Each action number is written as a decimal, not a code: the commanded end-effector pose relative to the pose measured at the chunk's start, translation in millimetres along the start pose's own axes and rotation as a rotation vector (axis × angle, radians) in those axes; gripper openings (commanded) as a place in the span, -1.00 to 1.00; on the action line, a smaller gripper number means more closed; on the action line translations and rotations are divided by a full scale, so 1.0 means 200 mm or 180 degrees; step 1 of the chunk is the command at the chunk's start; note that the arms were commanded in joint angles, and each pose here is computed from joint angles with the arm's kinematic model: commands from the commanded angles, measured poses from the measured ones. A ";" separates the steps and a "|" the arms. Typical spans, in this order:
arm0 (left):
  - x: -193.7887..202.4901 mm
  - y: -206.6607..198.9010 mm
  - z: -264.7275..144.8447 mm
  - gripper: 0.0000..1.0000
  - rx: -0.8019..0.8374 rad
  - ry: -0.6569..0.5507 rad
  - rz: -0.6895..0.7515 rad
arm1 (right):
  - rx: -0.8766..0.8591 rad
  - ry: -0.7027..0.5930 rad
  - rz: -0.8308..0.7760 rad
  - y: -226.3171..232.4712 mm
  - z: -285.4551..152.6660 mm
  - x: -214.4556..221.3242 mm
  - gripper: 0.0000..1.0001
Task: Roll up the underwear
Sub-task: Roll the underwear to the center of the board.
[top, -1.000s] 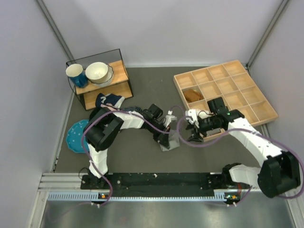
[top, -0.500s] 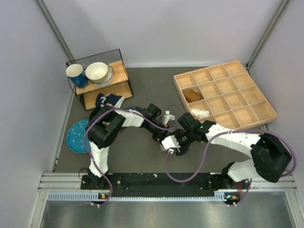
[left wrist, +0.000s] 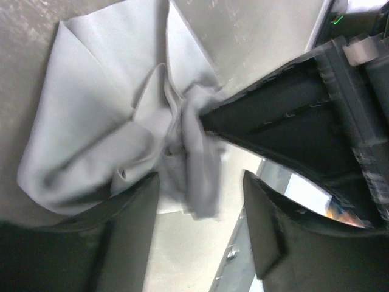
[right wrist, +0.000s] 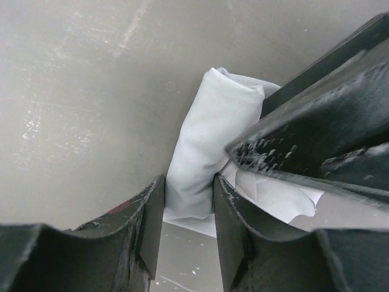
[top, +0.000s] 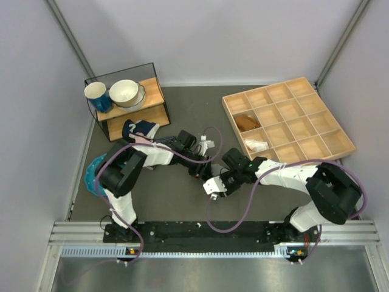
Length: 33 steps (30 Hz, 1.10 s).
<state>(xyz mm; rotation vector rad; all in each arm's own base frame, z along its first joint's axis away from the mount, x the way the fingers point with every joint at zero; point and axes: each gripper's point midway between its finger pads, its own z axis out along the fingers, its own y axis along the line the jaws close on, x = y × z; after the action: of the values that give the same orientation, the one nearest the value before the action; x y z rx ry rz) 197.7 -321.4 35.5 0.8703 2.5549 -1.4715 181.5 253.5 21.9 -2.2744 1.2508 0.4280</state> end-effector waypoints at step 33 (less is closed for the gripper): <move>0.08 -0.42 -0.31 0.69 -0.0899 -0.2131 0.3344 | -0.2040 -0.0499 0.2487 0.00 -0.11 0.01 -0.49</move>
<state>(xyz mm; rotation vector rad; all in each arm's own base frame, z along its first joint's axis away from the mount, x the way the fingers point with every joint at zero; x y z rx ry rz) 148.5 -274.2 124.9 0.9148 1.4992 -1.0304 187.2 237.1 30.8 -2.0761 2.0736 1.3417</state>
